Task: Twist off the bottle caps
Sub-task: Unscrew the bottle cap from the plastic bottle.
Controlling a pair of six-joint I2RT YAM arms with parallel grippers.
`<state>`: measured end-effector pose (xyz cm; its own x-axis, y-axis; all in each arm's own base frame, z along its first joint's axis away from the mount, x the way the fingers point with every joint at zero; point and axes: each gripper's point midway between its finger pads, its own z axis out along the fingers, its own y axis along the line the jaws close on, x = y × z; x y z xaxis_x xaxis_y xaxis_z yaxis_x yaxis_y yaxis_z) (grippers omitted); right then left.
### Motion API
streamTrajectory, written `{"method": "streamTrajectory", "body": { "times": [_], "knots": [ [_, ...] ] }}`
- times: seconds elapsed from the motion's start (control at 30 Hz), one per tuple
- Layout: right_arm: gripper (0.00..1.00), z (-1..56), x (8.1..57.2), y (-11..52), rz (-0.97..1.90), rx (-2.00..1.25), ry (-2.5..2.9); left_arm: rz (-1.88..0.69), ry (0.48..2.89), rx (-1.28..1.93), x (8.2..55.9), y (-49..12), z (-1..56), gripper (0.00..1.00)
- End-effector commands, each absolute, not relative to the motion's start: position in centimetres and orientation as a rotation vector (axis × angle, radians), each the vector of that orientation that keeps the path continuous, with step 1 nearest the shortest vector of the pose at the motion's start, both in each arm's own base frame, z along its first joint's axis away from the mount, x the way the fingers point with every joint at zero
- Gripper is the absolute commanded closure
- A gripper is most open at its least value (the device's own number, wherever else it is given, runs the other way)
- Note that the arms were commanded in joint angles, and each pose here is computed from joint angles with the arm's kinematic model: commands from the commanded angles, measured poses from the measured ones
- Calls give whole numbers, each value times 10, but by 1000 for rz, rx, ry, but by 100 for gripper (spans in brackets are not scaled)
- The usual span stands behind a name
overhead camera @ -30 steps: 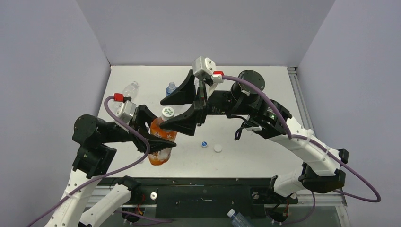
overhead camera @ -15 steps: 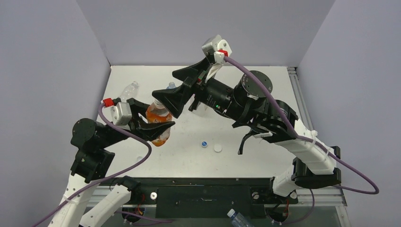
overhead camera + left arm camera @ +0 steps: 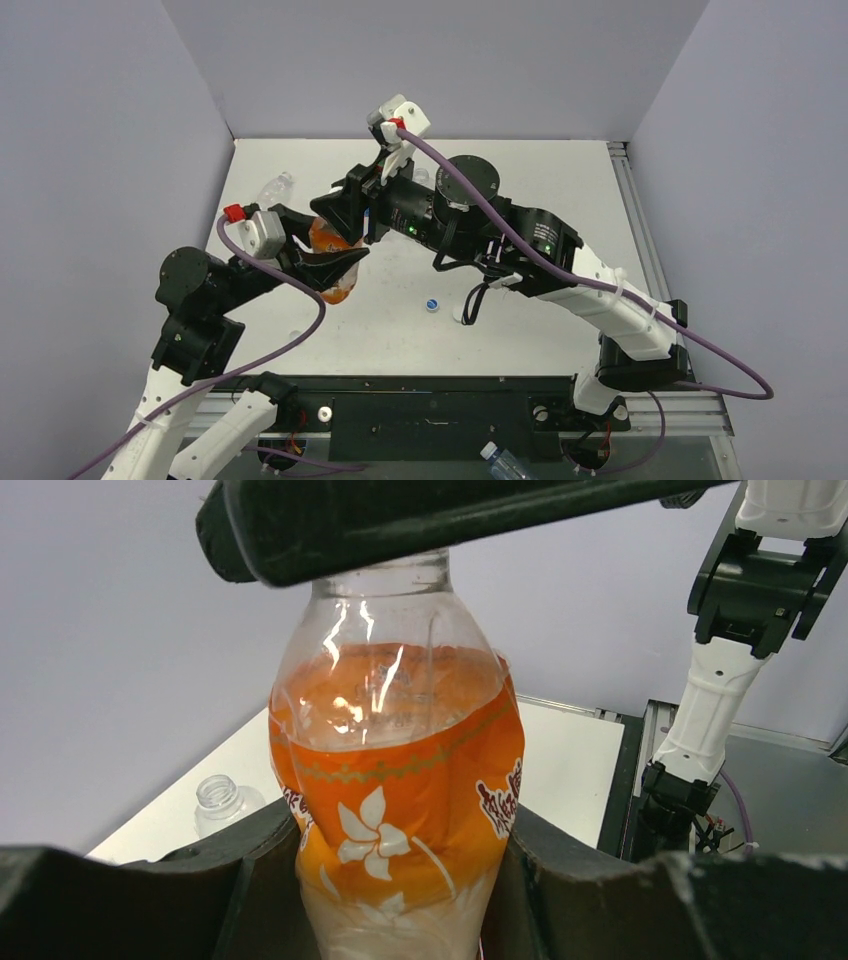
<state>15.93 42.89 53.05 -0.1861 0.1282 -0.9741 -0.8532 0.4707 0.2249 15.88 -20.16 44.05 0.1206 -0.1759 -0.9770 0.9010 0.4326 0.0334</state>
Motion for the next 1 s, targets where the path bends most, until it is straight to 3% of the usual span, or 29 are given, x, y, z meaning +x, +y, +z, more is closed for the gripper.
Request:
{"method": "streamTrajectory", "body": {
  "times": [0.0, 0.27, 0.47, 0.63, 0.97],
  "knots": [
    [66, 563, 151, 413, 1066, -613, 1430, -895, 1166, 770, 161, -200, 446, 100],
    [74, 580, 146, 398, 1103, -635, 1363, -919, 1186, 783, 160, -203, 439, 100],
    [89, 597, 117, 386, 1283, -839, 1149, -1060, 1173, 858, 136, -212, 439, 100],
    [90, 613, 92, 371, 1415, -1001, 935, -1280, 1140, 1021, 93, -221, 440, 100],
    [91, 593, 95, 366, 1448, -1131, 925, -1399, 1160, 1079, 73, -222, 441, 100]
  ]
}}
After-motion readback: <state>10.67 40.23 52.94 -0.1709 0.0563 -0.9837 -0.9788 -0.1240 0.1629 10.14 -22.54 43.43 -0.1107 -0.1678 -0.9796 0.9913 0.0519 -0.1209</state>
